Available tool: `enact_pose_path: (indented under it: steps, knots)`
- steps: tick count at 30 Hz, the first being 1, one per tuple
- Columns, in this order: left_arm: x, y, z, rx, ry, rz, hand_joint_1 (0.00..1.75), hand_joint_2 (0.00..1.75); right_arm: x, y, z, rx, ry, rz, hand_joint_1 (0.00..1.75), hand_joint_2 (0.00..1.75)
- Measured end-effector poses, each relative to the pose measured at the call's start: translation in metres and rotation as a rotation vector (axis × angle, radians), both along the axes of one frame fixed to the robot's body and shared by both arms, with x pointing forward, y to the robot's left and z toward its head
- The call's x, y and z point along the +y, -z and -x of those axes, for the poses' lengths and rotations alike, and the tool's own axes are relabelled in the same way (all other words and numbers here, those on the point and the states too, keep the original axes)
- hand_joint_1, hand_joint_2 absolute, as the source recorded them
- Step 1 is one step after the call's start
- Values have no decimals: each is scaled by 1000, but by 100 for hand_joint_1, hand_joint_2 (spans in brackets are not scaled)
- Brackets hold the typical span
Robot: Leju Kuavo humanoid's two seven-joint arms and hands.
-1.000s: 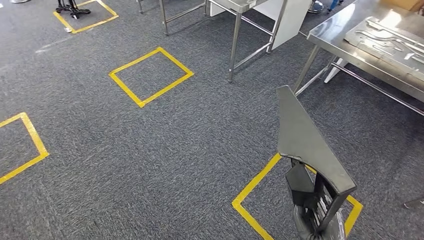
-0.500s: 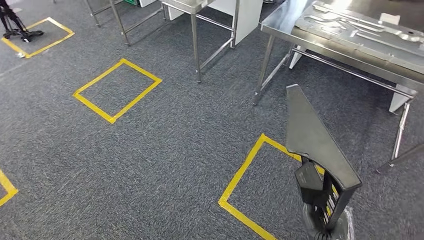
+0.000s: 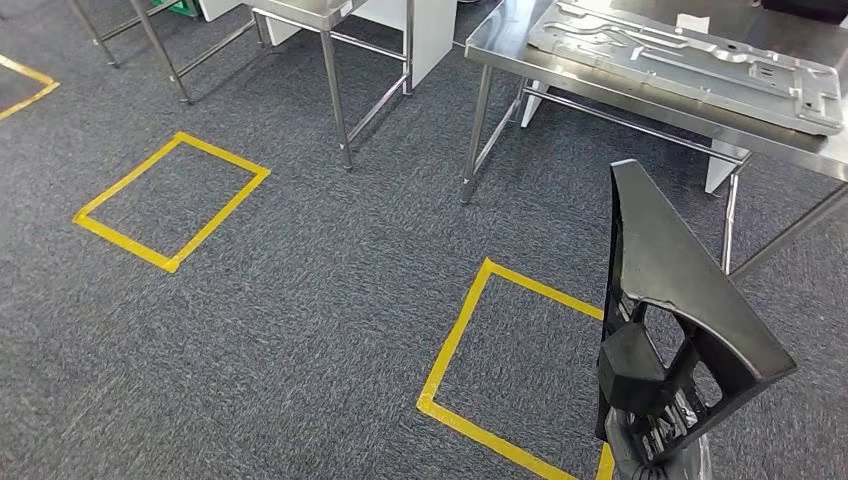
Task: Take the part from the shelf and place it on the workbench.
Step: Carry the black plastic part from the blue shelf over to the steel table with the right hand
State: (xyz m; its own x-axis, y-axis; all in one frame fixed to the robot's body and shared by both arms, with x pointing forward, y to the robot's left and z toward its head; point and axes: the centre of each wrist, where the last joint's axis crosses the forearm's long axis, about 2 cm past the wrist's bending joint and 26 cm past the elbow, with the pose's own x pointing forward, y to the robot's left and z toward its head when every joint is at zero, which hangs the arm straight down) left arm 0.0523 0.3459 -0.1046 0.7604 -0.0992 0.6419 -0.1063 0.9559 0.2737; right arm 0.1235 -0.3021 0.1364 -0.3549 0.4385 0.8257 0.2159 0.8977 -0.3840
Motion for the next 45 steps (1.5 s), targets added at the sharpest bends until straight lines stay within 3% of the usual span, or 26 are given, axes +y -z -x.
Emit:
enact_pose_path:
  steps: [45]
  knots:
    - [-39, 2, 4, 10, 34, 104, 0, 0, 19, -7, 5, 53, -51, -10, 175, 175]
